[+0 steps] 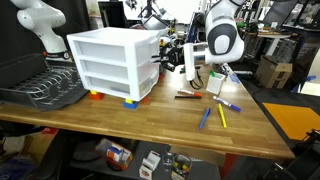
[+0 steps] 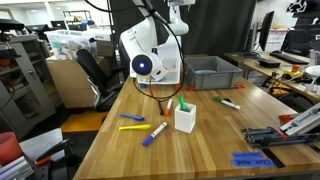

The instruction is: Open the middle drawer

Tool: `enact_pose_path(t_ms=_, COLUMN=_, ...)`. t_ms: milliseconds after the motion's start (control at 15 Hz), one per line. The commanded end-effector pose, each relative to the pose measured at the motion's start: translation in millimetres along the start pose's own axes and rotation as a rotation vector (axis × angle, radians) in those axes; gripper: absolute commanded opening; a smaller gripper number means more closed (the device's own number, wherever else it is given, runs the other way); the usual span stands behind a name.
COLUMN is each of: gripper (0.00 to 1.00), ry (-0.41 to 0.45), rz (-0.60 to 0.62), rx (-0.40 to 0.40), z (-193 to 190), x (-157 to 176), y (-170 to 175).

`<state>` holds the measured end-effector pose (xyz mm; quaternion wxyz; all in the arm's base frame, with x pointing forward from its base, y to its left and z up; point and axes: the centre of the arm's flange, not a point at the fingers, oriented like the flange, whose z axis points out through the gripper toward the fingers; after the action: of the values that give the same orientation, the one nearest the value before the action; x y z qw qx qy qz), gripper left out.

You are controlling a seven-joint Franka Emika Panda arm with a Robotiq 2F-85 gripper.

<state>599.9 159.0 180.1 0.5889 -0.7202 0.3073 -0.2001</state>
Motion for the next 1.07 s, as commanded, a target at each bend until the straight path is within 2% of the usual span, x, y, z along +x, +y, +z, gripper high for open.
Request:
enact_pose_path(t_ms=0, gripper=0.05, ry=0.018, rz=-0.001, rx=0.007, z=-4, x=-2, y=2)
enact_pose_path(t_ms=533, gripper=0.05, ry=0.086, rz=0.0, rx=-0.019, z=-36, x=-1, y=2)
enact_pose_path(t_ms=1000, gripper=0.05, ry=0.103, rz=0.041, rx=-0.052, z=-59, x=-18, y=11)
